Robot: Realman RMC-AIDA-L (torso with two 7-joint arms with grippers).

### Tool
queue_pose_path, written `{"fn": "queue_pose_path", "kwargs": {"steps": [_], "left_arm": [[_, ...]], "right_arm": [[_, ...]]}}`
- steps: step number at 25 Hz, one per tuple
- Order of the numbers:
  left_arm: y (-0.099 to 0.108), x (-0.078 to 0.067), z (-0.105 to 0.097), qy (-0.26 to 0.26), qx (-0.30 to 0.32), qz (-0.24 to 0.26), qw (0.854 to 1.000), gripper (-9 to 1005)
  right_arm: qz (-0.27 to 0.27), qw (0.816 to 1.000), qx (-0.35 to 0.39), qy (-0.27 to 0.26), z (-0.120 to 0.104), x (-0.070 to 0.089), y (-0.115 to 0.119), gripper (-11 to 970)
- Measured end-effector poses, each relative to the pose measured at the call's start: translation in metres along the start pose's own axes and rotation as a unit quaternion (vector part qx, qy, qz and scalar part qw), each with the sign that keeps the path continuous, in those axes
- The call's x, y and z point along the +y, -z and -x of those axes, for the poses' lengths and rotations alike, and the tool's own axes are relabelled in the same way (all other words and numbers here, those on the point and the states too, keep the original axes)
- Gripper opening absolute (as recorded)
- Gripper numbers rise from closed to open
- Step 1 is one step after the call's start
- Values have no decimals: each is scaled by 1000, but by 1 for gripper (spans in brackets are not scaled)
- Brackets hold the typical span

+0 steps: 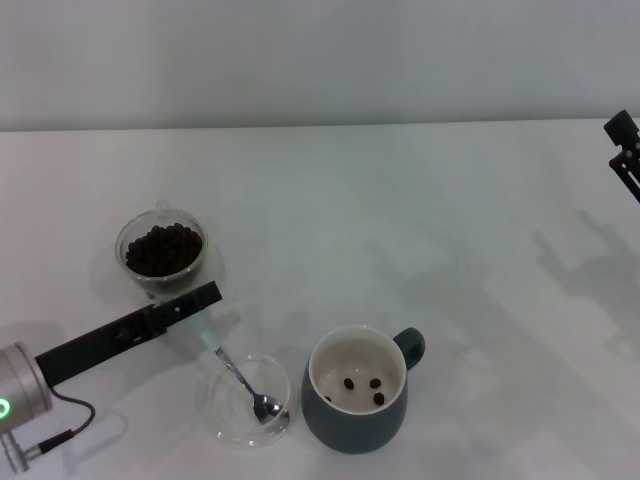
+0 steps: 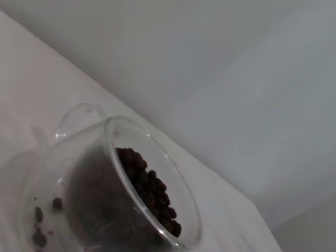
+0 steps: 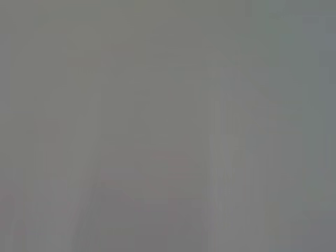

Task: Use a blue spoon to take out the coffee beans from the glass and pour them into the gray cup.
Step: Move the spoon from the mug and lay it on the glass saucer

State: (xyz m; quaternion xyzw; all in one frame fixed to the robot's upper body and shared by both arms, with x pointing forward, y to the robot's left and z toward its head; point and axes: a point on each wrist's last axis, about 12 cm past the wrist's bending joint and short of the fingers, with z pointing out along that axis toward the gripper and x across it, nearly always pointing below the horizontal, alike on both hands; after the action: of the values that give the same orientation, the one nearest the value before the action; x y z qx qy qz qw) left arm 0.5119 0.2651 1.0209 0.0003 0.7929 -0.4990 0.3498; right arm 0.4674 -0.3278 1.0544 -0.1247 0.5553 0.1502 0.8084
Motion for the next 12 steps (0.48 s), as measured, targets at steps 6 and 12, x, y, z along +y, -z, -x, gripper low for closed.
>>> {"fn": "queue_pose_path", "kwargs": {"steps": [6, 12], "left_arm": [[12, 6, -3, 25, -25, 14, 999, 579], [23, 11, -12, 43, -36, 24, 998, 803]], "right_arm": [[0, 1000, -1, -1, 0, 0, 0, 776], [-1, 1000, -2, -1, 1, 0, 2, 775]]}}
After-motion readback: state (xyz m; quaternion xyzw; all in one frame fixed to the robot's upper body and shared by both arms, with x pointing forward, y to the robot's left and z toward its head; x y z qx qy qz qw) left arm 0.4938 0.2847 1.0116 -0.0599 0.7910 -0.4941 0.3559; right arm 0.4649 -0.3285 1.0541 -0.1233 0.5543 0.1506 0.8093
